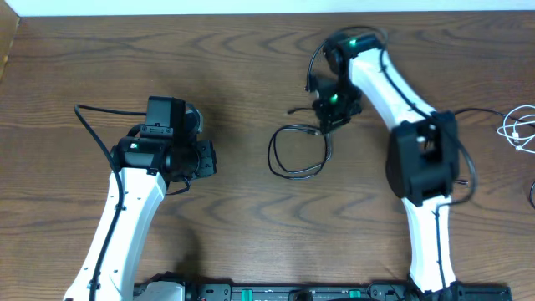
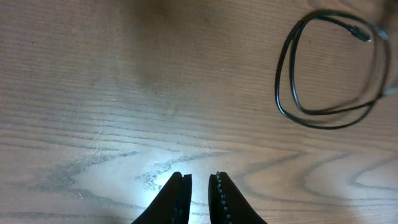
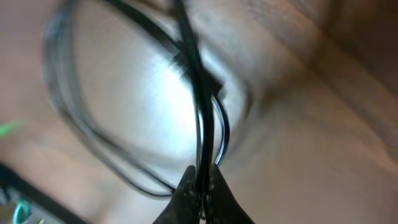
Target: Untangle cables
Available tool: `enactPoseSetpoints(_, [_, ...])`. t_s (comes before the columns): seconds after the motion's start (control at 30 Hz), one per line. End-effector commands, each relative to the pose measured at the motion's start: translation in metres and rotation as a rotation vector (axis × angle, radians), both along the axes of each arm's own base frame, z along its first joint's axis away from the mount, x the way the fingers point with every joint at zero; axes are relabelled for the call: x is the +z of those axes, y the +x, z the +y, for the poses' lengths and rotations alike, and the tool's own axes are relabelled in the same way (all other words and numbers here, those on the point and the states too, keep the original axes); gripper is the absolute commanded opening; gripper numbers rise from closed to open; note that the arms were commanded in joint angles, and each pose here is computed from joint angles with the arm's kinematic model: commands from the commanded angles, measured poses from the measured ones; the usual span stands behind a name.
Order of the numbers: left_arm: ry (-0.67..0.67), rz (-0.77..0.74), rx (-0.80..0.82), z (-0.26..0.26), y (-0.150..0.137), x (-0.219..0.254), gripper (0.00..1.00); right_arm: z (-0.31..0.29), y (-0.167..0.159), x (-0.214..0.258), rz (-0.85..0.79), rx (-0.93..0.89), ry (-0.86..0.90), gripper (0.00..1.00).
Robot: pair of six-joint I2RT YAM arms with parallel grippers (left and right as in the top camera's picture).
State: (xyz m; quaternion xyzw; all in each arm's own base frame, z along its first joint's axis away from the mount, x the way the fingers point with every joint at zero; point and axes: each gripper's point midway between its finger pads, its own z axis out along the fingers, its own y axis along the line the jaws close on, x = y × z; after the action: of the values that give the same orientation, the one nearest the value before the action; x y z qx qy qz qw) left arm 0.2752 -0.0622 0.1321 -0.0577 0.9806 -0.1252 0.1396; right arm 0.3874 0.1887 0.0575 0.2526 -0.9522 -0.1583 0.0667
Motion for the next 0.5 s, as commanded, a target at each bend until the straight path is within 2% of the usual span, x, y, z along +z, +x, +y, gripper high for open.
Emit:
enactPoseSetpoints(0.0, [0.012, 0.017, 0.009, 0.002, -0.002, -0.004, 0.17, 0.01, 0.018, 0.121, -0.298, 0.022, 0.153, 0.01])
enactPoseSetpoints(0.13, [-0.001, 0.021, 0.016, 0.0, -0.003, -0.004, 0.16, 0.024, 0.012, 0.225, -0.55, 0.037, 0.335, 0.02])
enactPoseSetpoints(0.27, [-0.001, 0.021, 0.016, 0.0, -0.003, -0.004, 0.17, 0.02, -0.003, 0.302, -0.742, -0.018, 0.422, 0.07])
enactPoseSetpoints(0.37, [-0.001, 0.021, 0.016, 0.0, -0.003, -0.004, 0.16, 0.014, -0.017, 0.328, -0.809, -0.014, 0.437, 0.08])
enactPoseSetpoints(0.47, [-0.001, 0.021, 0.016, 0.0, -0.003, -0.004, 0.16, 0.009, -0.025, 0.33, -0.81, -0.022, 0.418, 0.06])
